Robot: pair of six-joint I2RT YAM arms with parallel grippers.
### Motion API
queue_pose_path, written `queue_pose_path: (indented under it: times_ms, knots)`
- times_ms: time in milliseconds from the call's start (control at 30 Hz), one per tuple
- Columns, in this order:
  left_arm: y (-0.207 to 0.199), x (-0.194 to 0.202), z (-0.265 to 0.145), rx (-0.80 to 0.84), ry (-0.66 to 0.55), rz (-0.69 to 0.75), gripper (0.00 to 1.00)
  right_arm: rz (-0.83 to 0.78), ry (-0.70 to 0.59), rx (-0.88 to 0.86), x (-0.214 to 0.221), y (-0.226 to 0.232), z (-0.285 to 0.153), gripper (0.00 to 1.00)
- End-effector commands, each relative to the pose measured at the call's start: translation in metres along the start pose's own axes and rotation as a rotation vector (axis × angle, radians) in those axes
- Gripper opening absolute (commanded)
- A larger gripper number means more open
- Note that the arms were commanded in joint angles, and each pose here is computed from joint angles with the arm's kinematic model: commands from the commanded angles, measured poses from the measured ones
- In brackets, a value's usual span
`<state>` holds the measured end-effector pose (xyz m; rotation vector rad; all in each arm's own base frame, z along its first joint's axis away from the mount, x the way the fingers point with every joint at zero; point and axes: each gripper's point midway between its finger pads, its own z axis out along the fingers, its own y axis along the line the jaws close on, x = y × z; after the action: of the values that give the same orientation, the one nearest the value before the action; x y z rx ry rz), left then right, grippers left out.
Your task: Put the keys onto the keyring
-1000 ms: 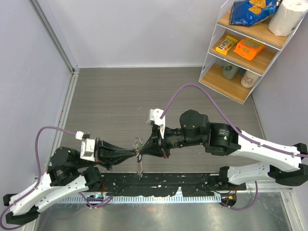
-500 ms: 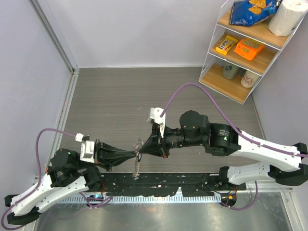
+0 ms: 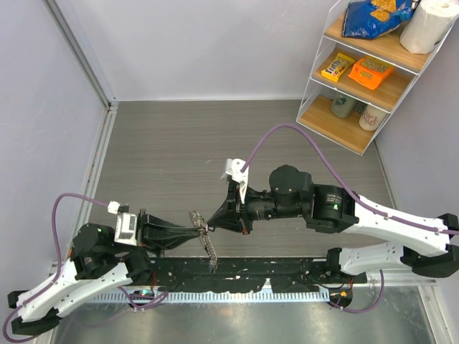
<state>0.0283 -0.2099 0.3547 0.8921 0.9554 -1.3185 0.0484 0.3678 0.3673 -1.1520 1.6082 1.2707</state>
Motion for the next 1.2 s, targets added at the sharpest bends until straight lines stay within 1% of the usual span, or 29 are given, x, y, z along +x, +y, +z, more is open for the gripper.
queue_pose_path:
  times_ms: [0,267,600,1167]
  knots:
    - [-0.003,-0.021,0.002,0.012,-0.069,0.029,0.0,-0.019,-0.105,-0.05,-0.025,0.015,-0.018,0.05]
    - [0.002,-0.021,0.002,-0.018,-0.064,0.026,0.0,-0.034,-0.075,-0.104,-0.017,0.025,-0.025,0.05]
    - [0.008,-0.023,0.002,-0.053,-0.067,0.02,0.0,-0.029,-0.037,-0.144,-0.009,0.029,-0.01,0.05]
    - [0.008,-0.02,0.003,-0.048,-0.06,0.015,0.0,-0.007,-0.067,-0.048,-0.018,0.013,-0.001,0.05]
